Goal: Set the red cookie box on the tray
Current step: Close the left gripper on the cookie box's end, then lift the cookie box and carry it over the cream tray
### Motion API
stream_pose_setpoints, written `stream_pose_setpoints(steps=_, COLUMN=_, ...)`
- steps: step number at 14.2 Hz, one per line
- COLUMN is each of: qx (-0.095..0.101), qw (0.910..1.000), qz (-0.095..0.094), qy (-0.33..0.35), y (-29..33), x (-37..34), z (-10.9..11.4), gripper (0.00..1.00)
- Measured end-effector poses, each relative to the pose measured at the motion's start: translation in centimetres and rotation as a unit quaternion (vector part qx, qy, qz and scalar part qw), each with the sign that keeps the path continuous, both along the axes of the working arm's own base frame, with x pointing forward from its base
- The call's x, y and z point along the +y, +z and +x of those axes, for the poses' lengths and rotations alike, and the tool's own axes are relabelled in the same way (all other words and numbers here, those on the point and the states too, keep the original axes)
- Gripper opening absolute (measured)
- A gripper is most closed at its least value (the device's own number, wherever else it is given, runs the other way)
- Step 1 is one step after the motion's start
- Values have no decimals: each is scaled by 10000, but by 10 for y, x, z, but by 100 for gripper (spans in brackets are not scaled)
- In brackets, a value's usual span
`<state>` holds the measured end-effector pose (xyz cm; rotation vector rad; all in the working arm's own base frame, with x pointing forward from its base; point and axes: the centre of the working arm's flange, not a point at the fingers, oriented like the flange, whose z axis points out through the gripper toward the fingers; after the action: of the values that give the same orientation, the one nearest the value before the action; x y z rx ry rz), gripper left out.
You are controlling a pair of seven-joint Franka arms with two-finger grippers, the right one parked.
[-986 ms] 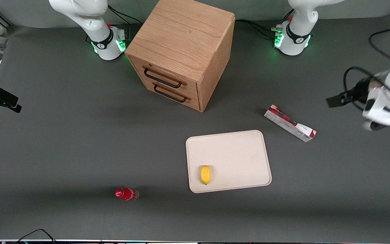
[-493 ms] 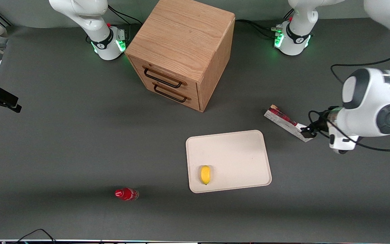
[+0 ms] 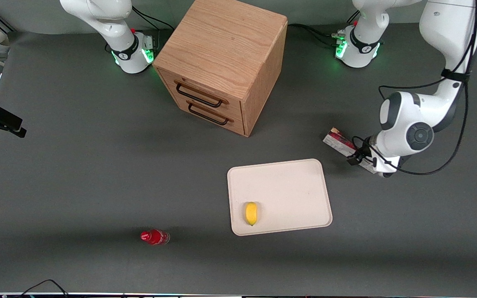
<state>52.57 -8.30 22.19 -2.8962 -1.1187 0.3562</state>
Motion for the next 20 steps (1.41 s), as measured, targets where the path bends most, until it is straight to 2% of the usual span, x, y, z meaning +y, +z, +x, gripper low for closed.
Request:
stream_pose_setpoints(steps=2, qx=44, qw=9999, qz=37, qy=93, y=-9, x=-2, z=-9, gripper=69)
stream_pose_setpoints(steps=5, qx=32, qw=9999, qz=42, qy=118, y=-8, x=-3, z=-8, gripper=33)
stream_pose_setpoints(steps=8, qx=-98, qw=9999, qz=25, qy=111, y=3, x=-4, z=3, gripper=4)
stream_pose_setpoints(steps=10, qx=-187, qw=9998, qz=73, qy=-44, y=30, x=-12, z=24, gripper=4)
stream_pose_setpoints(steps=13, qx=-383, qw=9981, qz=230, qy=-414, y=108, x=-27, z=69, gripper=4)
stream_pose_setpoints(steps=17, qx=-764, qw=9907, qz=105, qy=-1124, y=198, x=-56, z=101, gripper=4)
stream_pose_setpoints(steps=19, qx=-914, qw=9835, qz=-4, qy=-1559, y=213, x=-76, z=107, gripper=4)
stream_pose_setpoints(steps=20, qx=-913, qw=9797, qz=-16, qy=-1786, y=209, x=-89, z=107, gripper=4)
